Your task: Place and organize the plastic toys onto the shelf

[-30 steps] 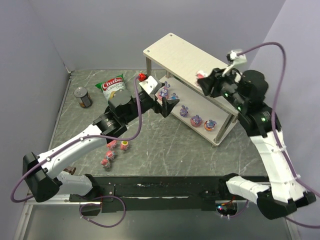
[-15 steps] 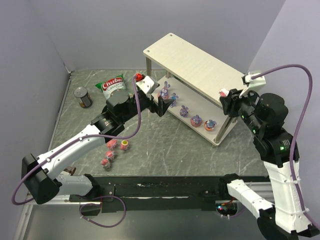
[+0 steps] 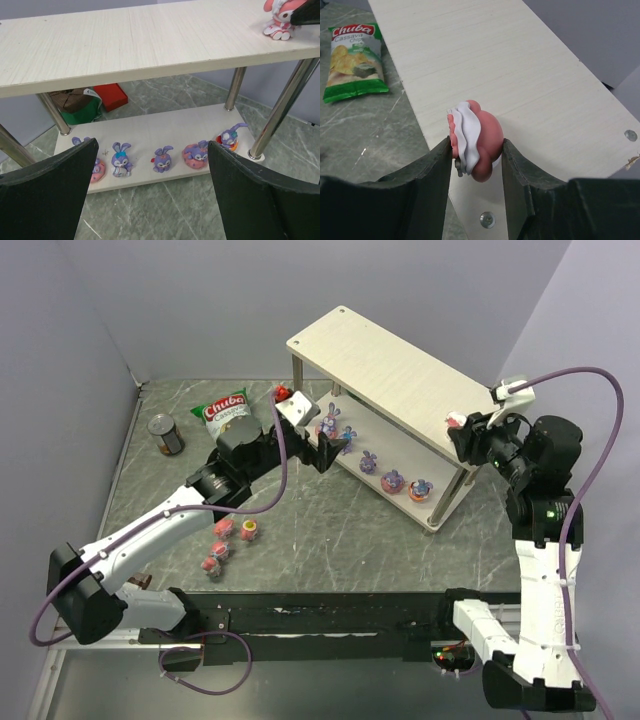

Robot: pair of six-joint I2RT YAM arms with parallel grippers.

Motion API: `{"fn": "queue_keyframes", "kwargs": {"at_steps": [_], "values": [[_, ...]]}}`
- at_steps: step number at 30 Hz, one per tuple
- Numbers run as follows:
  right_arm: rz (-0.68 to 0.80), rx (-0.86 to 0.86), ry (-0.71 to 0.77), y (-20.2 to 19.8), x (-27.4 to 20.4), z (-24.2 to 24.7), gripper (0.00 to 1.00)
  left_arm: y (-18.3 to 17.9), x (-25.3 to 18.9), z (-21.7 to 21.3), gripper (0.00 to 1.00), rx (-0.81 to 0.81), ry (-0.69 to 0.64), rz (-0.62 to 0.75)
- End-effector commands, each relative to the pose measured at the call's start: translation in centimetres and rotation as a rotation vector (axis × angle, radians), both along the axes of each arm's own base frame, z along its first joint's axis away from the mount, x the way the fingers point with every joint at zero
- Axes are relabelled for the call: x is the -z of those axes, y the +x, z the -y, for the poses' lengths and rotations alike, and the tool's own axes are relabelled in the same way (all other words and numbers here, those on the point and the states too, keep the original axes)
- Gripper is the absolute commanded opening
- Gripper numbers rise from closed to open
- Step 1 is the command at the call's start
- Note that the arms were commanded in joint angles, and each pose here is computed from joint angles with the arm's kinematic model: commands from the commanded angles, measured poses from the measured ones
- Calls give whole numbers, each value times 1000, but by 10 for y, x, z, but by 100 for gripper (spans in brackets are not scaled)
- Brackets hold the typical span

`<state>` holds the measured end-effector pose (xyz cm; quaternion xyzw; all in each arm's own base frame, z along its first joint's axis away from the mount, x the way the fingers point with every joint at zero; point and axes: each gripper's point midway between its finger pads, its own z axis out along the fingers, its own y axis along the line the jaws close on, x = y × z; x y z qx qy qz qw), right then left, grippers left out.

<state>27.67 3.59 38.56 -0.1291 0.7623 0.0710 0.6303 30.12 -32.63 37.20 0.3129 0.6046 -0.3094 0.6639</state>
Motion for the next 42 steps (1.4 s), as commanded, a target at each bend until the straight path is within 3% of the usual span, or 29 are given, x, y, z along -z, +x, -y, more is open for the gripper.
{"fn": "queue_keyframes", "kwargs": {"at_steps": [1,14,19,26,31,42], "values": [[20,-162,-37,-2,-4,-11,0,4,-16,3,96,22,-24,37],[-12,-298,12,-10,-13,-22,18,13,-7,9,96,36,-17,26],[-26,-269,9,-4,-9,-16,21,15,-6,8,96,36,-15,26],[-17,-201,-23,0,-8,-5,36,19,-5,8,96,31,-14,26],[-20,-176,-44,3,-6,1,41,18,-6,8,96,36,-16,26],[-10,-215,-28,-2,-16,-6,53,19,-6,6,96,31,-15,28]]}}
